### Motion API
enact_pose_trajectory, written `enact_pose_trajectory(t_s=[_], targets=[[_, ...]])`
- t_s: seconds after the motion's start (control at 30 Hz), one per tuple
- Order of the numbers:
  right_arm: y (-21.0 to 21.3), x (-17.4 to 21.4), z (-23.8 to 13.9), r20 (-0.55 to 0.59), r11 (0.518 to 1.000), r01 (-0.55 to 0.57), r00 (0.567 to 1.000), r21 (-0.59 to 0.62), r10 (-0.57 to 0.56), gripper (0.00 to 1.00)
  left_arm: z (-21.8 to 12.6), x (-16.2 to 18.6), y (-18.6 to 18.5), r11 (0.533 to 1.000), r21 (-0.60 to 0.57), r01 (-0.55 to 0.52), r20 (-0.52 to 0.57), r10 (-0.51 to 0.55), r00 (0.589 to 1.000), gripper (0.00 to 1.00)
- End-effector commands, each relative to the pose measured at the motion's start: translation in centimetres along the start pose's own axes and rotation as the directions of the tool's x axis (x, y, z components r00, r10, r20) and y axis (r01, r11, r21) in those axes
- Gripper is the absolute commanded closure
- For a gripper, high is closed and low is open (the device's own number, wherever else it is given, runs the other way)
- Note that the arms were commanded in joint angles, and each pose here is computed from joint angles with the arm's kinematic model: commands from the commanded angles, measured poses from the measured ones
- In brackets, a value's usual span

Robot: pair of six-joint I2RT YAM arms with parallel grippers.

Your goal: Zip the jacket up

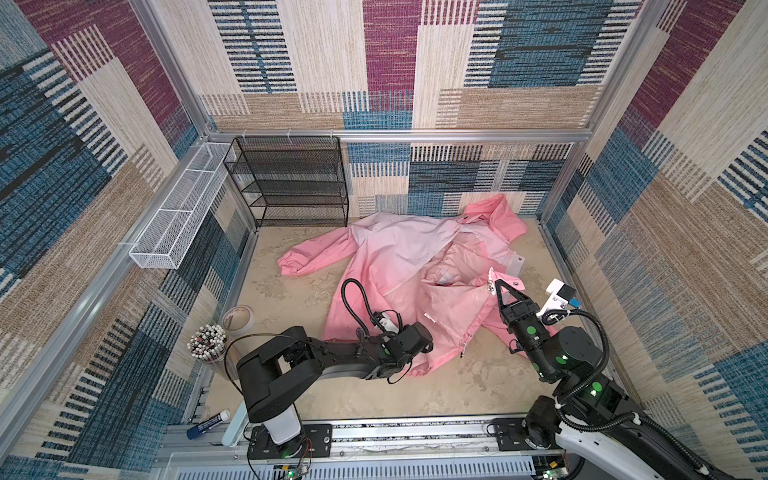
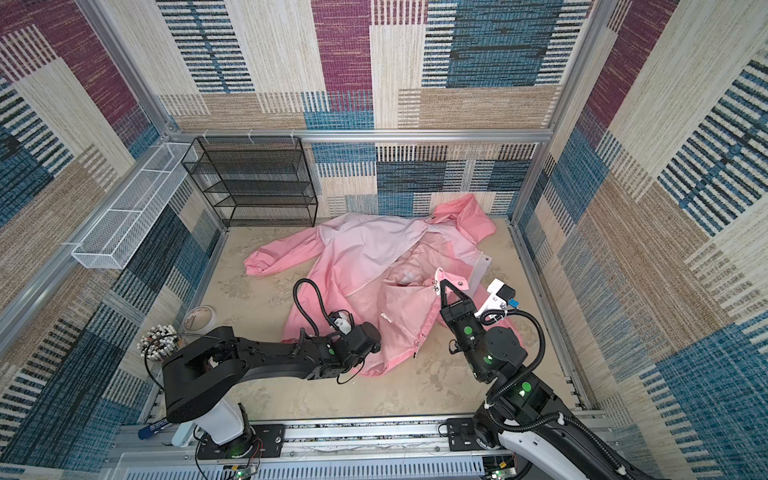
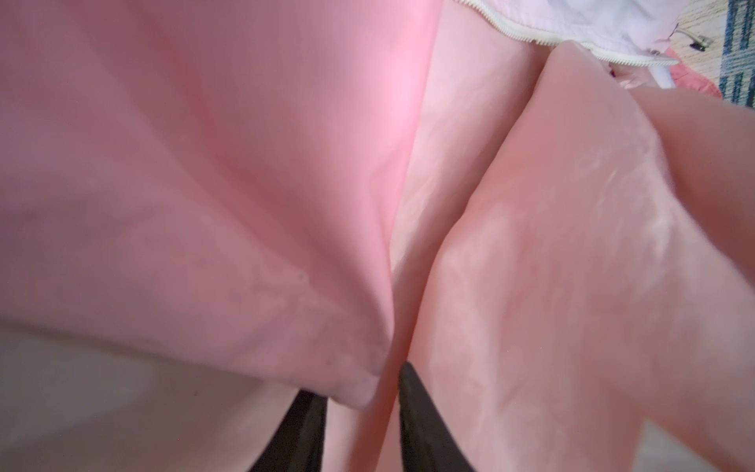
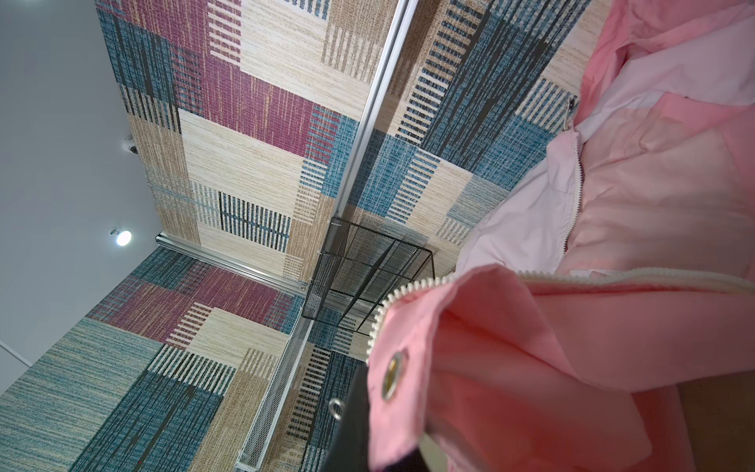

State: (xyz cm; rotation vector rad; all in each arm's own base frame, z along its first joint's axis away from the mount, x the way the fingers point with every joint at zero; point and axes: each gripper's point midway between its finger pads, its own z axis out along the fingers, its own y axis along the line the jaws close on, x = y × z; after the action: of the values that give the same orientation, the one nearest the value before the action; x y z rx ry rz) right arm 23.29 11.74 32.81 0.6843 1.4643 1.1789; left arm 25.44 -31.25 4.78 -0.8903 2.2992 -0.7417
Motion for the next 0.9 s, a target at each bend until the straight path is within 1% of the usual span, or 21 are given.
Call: enact_pose_trajectory(t_s=[0.0,0.1,0.27,0.4,0.57,0.7,0.87], targets=[[0.38,-0.24,-0.01,0.010,1.000,-0.014,1.000,-0.016,0.014,1.00,0.17,-1.26,0.88,1.000,0.000,0.019,0.068,-0.019,0.998,0.79],[0.32,-0.22,-0.03,0.009,1.000,-0.012,1.000,-0.014,0.012,1.00,0.36,-1.24,0.83,1.000,-0.003,0.012,0.059,-0.012,0.998,0.82],[0.13,-0.09,-0.03,0.005,1.000,-0.015,1.000,-0.012,0.015,1.00,-0.11,-1.67,0.84,1.000,-0.011,-0.001,0.071,0.002,0.997,0.81],[0.18,0.10,0.07,-0.001,1.000,-0.019,1.000,-0.015,0.019,1.00,-0.06,-1.64,0.93,1.000,0.004,0.015,0.070,-0.015,0.997,0.74],[0.27,0.09,0.08,-0.002,1.000,-0.020,1.000,-0.018,0.020,1.00,0.31,-1.39,0.63,1.000,0.000,0.003,0.063,-0.003,0.998,0.71],[0.22,0.09,0.07,-0.002,1.000,-0.017,1.000,-0.016,0.017,1.00,0.53,-1.42,0.95,1.000,-0.003,0.014,0.065,-0.013,0.998,0.73],[0.14,0.19,0.09,-0.005,1.000,-0.018,1.000,-0.016,0.018,1.00,0.67,-1.84,1.01,1.000,0.001,0.020,0.075,-0.020,0.997,0.78]])
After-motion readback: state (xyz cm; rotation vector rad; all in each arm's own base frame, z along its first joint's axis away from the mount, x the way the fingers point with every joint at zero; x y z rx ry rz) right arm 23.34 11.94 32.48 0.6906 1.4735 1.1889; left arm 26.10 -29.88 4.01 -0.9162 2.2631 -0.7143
